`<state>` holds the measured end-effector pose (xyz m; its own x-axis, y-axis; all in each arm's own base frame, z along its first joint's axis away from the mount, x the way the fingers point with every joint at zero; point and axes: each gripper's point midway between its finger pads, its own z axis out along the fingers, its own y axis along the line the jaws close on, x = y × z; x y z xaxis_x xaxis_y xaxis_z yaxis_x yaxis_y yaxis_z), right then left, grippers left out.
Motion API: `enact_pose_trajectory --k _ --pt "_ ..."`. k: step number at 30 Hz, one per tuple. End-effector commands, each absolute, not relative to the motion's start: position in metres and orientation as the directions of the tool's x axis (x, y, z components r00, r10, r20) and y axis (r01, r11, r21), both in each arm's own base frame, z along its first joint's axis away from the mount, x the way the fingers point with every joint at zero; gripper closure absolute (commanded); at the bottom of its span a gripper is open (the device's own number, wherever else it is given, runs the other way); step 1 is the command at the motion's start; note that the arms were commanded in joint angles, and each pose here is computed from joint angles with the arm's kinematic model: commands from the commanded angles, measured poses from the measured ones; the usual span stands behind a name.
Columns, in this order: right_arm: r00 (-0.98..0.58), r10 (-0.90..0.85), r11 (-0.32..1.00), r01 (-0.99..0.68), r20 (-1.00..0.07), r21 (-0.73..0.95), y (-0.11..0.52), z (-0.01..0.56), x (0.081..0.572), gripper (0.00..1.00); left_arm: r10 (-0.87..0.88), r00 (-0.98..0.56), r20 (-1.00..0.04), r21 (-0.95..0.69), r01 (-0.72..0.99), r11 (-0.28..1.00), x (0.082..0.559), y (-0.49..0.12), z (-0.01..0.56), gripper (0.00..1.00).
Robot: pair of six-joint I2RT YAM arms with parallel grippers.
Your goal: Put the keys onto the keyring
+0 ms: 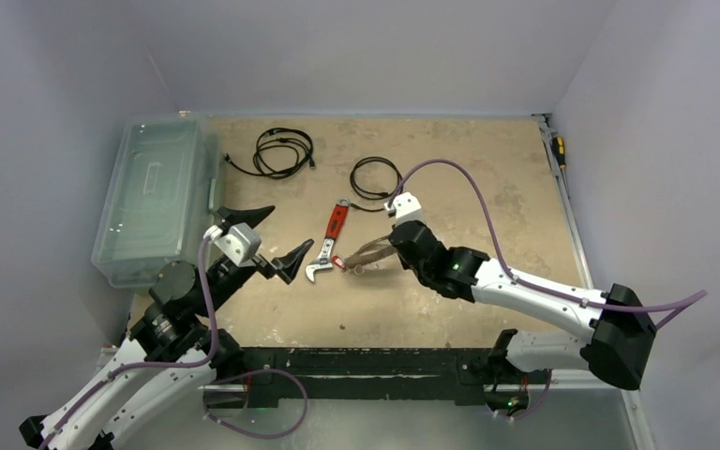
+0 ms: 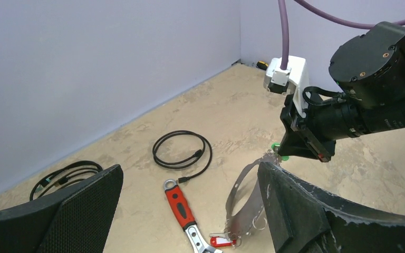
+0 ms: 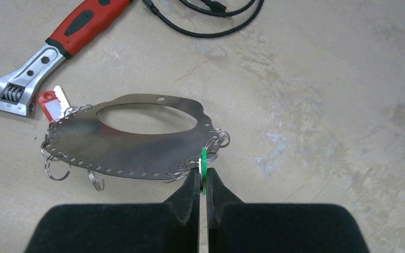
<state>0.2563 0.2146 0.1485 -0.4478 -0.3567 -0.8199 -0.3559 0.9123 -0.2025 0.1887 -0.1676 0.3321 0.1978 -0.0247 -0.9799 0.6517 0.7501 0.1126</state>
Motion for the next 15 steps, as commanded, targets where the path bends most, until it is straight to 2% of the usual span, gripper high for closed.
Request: enact_pose_trajectory --k 1,15 --pt "-0.527 -0.114 0.973 -0.229 -0.842 0.012 0.217 0.145 0.251 1.0 -0.039 0.238 -0.97 0.128 0.644 0.754 0.187 -0.164 0.351 0.02" --pt "-0.714 -0.098 0.966 -0.235 -0.694 0.106 0.219 0.081 0.212 1.0 -0.025 0.229 -0.973 0.132 0.645 0.753 0.189 -0.166 0.347 0.02"
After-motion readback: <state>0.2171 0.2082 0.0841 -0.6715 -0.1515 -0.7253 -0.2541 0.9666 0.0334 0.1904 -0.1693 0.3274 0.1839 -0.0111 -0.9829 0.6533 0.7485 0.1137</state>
